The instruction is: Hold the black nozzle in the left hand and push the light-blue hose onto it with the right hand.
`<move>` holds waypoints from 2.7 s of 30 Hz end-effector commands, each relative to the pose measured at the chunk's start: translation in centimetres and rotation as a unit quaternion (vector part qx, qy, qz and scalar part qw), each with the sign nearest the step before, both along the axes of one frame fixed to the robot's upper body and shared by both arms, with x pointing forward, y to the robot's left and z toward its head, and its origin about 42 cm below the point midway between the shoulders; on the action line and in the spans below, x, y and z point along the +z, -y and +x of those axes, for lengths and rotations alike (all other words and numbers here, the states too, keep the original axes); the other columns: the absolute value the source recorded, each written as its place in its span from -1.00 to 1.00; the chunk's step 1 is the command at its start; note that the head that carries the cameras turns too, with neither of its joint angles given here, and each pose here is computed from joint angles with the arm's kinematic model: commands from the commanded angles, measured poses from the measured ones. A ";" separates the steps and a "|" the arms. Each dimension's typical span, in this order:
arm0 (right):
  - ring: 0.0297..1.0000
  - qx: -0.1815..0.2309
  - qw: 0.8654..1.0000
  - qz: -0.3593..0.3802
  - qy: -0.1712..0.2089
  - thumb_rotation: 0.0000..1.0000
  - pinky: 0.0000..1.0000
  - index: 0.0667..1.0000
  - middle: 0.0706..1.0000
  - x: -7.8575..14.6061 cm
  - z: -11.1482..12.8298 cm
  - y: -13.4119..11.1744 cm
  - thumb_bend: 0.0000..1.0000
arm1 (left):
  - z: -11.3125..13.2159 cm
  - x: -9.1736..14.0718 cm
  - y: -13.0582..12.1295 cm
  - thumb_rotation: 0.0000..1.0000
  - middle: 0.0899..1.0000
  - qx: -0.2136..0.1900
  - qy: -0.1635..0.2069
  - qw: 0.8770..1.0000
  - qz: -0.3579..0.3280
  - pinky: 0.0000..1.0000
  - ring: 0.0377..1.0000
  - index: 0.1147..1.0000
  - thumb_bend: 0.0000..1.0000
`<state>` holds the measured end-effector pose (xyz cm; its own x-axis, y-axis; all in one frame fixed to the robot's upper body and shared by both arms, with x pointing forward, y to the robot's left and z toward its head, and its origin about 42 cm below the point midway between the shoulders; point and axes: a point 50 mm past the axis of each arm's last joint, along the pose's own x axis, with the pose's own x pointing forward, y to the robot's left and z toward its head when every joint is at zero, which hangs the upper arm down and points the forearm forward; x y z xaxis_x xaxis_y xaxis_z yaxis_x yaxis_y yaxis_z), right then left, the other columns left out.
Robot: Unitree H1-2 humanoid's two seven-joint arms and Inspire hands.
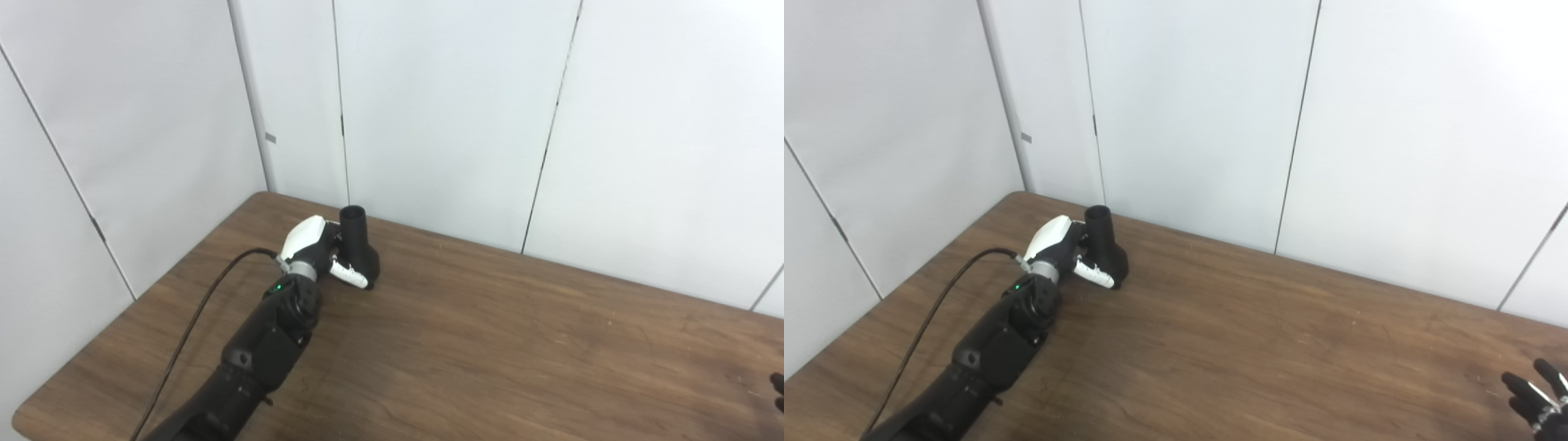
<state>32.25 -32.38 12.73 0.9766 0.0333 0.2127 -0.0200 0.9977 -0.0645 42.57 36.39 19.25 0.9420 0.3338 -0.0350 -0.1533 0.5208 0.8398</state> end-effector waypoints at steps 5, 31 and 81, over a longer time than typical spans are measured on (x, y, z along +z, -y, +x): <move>0.80 0.001 0.999 0.022 -0.030 0.83 0.76 0.80 0.57 -3.1 -1.8 -1.0 0.15 | -0.6 1.5 1.2 -1.00 -0.08 -0.001 0.035 0.999 0.001 1.00 0.51 -0.19 0.04; 0.79 -0.013 0.999 0.023 -0.031 0.90 0.75 0.81 0.50 -1.7 -2.3 -3.1 0.32 | -6.8 -5.0 14.0 -1.00 -0.04 -0.206 -0.053 0.977 -0.018 1.00 0.39 -0.20 0.04; 0.76 -0.041 0.999 0.030 0.007 0.87 0.77 0.79 0.57 6.6 -3.5 -10.7 0.04 | -13.6 -10.6 21.8 -1.00 -0.15 -0.368 -0.150 0.917 -0.033 1.00 0.32 -0.15 0.05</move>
<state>28.15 -21.97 16.31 0.9906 -0.0770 0.1133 0.0772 0.9970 0.0029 32.64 14.05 14.73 0.9458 -0.3248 -0.0059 0.1971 0.5594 0.8051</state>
